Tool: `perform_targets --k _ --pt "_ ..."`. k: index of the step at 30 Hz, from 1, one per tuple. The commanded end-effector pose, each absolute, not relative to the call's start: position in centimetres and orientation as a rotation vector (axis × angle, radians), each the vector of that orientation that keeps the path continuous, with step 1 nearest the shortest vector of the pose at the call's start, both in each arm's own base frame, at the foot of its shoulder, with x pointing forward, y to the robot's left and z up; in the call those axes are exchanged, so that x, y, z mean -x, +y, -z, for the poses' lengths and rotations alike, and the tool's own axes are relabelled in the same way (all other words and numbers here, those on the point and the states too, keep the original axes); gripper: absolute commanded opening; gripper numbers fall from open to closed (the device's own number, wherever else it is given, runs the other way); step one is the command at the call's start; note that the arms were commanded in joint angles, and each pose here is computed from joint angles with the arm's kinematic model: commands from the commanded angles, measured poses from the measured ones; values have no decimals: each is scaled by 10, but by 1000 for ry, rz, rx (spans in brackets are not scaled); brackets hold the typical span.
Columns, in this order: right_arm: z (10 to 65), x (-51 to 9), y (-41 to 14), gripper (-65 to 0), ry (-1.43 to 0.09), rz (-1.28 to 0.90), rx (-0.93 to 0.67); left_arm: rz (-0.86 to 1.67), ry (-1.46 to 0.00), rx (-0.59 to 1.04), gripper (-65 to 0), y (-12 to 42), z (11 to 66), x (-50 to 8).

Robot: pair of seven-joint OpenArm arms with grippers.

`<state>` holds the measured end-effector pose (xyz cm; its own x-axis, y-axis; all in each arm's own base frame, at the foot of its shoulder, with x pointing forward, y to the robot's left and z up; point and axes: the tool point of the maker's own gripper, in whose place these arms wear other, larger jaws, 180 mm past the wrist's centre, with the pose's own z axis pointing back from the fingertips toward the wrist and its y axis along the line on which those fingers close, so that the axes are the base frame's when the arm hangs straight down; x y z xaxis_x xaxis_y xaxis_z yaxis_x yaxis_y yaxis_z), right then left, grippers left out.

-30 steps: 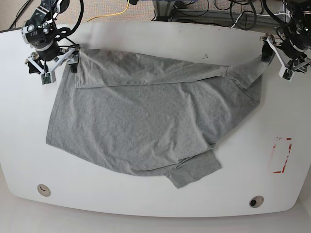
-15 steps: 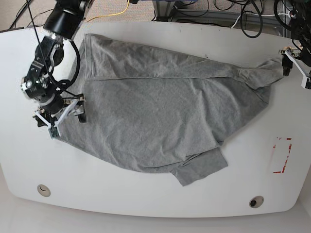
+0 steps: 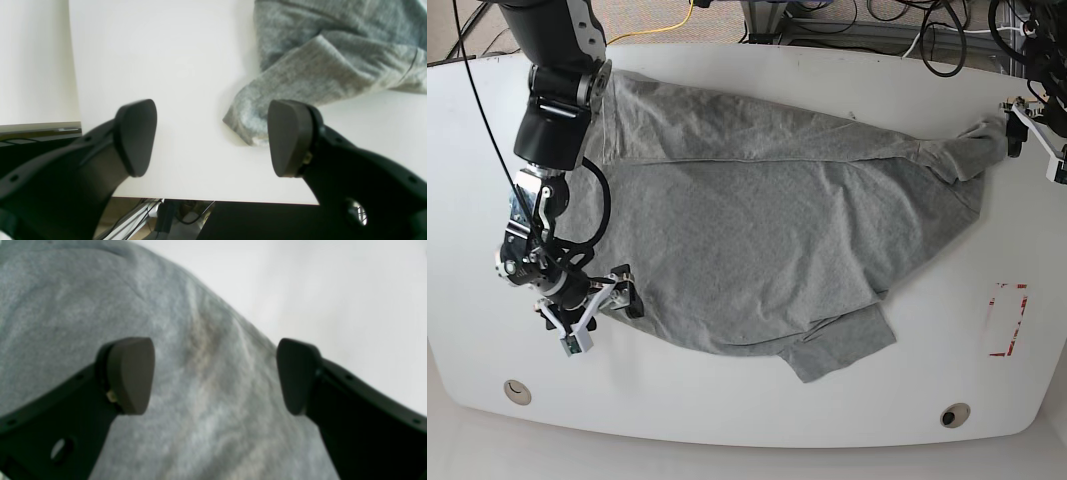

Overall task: Layout the t-shirt on the table in an organized manner, then fold the t-shirt properly
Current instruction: 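Release the shirt and move the right gripper to the shirt's side edge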

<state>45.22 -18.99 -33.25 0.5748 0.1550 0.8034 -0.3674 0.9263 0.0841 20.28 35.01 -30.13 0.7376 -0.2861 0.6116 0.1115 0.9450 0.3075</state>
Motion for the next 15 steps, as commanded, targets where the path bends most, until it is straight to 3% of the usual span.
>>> perform_targets --k 1,15 --pt "318 -473 -180 -100 -969 -319 -297 220 -749 -297 -158 359 285 -207" --pt "370 -487 -150 -95 -982 -252 -453 209 -796 -304 -162 360 275 -219"
